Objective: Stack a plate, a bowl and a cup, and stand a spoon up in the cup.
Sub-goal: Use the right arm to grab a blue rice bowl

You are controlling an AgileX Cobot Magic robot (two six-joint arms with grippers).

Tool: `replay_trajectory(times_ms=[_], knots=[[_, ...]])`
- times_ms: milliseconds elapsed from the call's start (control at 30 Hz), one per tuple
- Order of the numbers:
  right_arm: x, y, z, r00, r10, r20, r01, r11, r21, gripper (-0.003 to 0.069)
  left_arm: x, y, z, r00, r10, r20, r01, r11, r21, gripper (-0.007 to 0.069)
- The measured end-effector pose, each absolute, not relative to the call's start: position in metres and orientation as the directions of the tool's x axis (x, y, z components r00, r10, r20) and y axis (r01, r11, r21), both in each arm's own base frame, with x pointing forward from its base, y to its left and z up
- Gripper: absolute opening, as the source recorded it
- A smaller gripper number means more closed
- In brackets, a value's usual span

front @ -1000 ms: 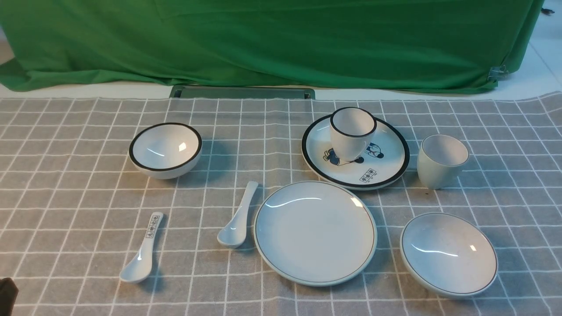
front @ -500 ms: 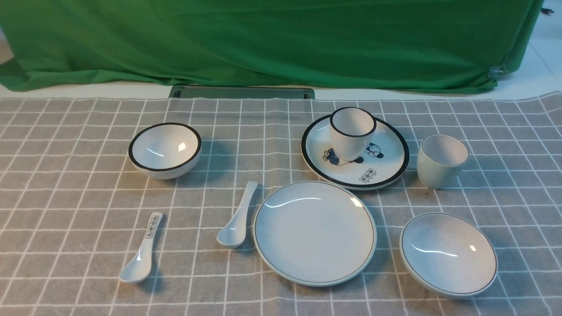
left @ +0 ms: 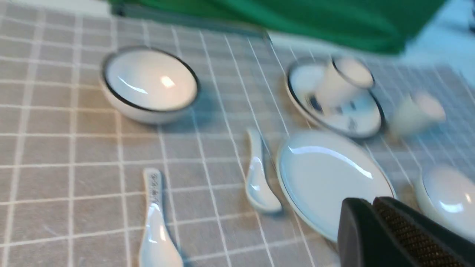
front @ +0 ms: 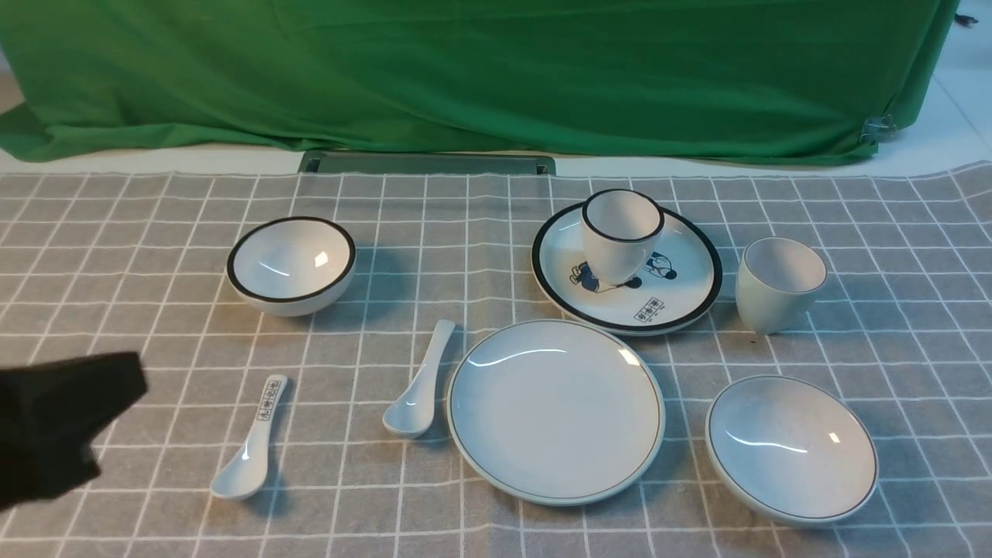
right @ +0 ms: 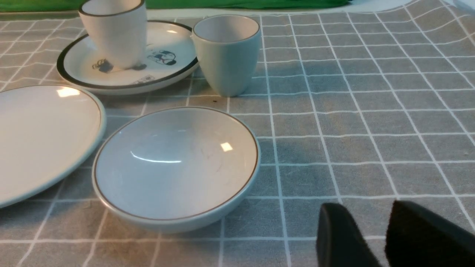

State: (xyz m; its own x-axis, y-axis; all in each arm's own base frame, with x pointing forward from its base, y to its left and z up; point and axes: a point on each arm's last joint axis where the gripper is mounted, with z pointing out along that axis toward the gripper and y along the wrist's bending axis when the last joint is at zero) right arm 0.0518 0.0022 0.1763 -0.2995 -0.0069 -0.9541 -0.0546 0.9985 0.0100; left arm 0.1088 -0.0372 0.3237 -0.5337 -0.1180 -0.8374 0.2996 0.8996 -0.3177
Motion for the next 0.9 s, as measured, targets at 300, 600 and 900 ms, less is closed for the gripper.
replay_trajectory(times_ms=[300,600,900], knots=[[0.052,0.002,0.176,-0.296,-0.065,-0.953,-0.07,0.996,-0.046,0.0242,0.163,-0.086,0.302,-0.666,0.192,-0.721,0.531,0.8,-0.278,0.0018],[0.052,0.002,0.178,-0.271,-0.175,-0.946,-0.105,0.983,-0.152,0.0242,0.179,-0.116,0.302,-0.623,0.332,-0.708,0.653,0.719,-0.237,0.0018],[0.055,0.007,0.19,-0.172,0.336,-0.926,-0.052,0.936,0.349,0.0242,0.171,-0.112,0.316,-0.539,0.344,-0.769,0.691,0.702,-0.17,0.0018]])
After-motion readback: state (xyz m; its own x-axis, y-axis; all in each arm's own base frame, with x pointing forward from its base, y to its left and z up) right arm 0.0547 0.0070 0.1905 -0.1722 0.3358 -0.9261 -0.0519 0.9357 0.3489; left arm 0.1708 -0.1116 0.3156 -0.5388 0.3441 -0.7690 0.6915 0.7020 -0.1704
